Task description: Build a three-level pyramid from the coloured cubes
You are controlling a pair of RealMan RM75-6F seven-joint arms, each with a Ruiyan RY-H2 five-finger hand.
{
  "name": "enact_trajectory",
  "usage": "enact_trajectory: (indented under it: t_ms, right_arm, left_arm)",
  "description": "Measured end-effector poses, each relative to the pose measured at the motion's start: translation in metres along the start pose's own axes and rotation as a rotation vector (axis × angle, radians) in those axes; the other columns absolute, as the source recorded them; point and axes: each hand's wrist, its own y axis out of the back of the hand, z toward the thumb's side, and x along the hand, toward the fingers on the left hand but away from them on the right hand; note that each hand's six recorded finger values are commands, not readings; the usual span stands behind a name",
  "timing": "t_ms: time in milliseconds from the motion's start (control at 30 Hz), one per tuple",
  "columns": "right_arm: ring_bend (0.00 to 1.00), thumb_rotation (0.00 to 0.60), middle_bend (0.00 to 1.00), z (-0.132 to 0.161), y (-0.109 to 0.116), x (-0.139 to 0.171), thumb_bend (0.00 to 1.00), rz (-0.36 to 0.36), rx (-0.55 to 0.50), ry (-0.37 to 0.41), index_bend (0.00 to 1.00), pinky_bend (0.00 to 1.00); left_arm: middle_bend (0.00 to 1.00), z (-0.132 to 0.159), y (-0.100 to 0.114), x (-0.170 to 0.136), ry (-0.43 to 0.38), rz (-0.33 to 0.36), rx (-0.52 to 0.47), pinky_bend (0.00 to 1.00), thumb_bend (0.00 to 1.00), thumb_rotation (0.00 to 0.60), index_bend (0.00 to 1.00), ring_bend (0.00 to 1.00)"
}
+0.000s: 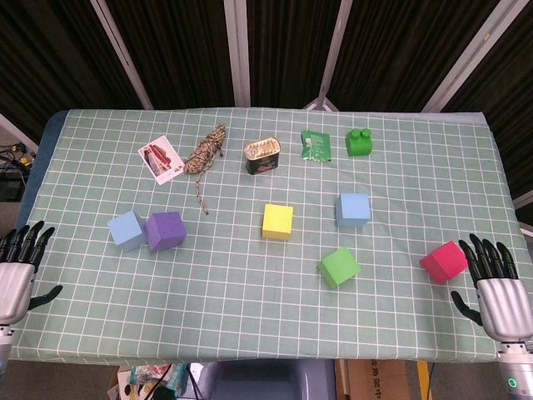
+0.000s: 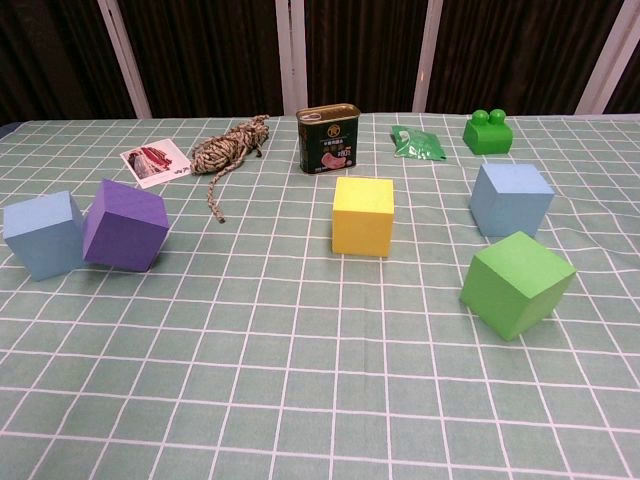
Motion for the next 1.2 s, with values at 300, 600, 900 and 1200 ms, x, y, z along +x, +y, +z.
enact_trajectory:
  t_ms: [300, 600, 900, 1200]
  right_arm:
    - [0.0, 0.6, 0.0, 0.005, -0.0034, -0.0002, 0.29, 0.011, 0.004, 0.012, 0.0, 0.0]
    - [0.0, 0.6, 0.0, 0.0046, -0.0051, -0.0008, 0.29, 0.02, 0.003, 0.009, 0.0, 0.0]
    - [0.0, 0.6, 0.0, 0.0026, -0.0048, -0.0001, 0.29, 0.025, -0.002, 0.004, 0.0, 0.0]
    - [0.0, 0.6, 0.0, 0.0006, -0.0034, 0.0013, 0.29, 0.024, -0.008, -0.001, 0.0, 0.0]
  left_arm:
    - [0.0, -0.0046, -0.0006, 0.0002, 0.011, -0.013, -0.004, 0.02, 0.0, 0.6, 0.0, 0.0]
    - [0.0, -0.004, -0.0015, 0.0004, 0.01, -0.018, -0.003, 0.02, 0.0, 0.6, 0.0, 0.0]
    - [0.0, -0.0013, -0.0022, 0.0004, 0.002, -0.022, -0.003, 0.02, 0.0, 0.6, 0.0, 0.0]
    - [0.0, 0.0014, -0.0067, 0.0027, 0.003, -0.051, -0.012, 0.02, 0.0, 0.6, 0.0, 0.0]
